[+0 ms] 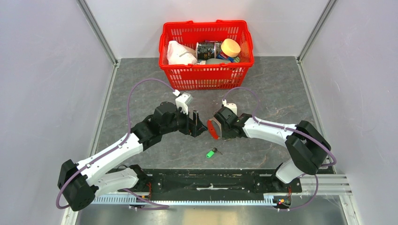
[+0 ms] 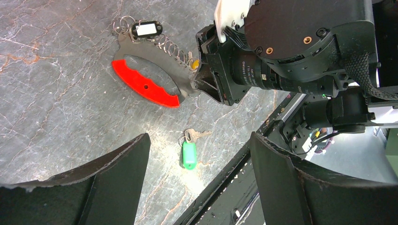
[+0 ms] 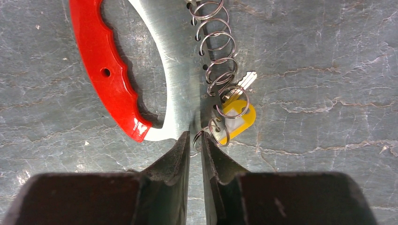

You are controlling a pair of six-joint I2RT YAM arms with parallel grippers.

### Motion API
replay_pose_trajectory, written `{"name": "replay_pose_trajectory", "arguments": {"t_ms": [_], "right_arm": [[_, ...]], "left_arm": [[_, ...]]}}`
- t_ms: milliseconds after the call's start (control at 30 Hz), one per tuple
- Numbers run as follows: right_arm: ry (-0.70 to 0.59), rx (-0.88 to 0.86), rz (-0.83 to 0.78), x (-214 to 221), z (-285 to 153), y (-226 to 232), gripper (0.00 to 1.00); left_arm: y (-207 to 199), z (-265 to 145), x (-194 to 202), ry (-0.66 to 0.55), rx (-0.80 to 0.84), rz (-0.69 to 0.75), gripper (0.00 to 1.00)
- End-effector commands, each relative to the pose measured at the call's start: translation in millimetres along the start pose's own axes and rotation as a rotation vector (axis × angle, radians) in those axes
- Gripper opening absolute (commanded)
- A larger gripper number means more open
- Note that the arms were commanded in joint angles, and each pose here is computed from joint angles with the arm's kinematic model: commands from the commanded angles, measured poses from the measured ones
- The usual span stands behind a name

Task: Put the keys on the keyring

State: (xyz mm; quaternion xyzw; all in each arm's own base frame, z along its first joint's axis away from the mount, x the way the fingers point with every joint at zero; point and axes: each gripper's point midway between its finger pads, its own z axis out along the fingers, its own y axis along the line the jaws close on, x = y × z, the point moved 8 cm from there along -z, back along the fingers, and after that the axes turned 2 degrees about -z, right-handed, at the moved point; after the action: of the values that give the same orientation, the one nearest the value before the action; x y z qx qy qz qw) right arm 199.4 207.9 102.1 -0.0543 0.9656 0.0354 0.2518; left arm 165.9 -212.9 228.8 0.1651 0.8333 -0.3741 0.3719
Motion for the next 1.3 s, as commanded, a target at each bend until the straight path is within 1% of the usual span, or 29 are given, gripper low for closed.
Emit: {"name": "replay_pose_trajectory", "arguments": {"t_ms": [0,433,667,833,1000,1267], "right_arm": [[-0.014,0.007,0.02,-1,3,3,0.2],[0.021,0.002,0.034,10,7,0,0.16],[0.01,-0.006,0.039,9,3,-1,0.0],[-0.008,-0.018,0.046,6,-4,-2,0.0],[-0.085,-0.094,0.074,-5,-30,-1,0.0],[-0.154,-0.259,0.051,-17,-78,0,0.0]], "left_arm": [[-6,1,-5,-0.024,0.032,-0.015,0.84],[-7,2,-6,-0.025,0.033,-0.014,0.84],[-6,2,-5,-0.021,0.032,-0.015,0.84],[-6,2,-6,-0.022,0.033,-0.015,0.84],[-10,-1,-9,-0.035,0.048,-0.014,0.84],[-21,-13,-18,-0.062,0.1,-0.017,0.84]]}}
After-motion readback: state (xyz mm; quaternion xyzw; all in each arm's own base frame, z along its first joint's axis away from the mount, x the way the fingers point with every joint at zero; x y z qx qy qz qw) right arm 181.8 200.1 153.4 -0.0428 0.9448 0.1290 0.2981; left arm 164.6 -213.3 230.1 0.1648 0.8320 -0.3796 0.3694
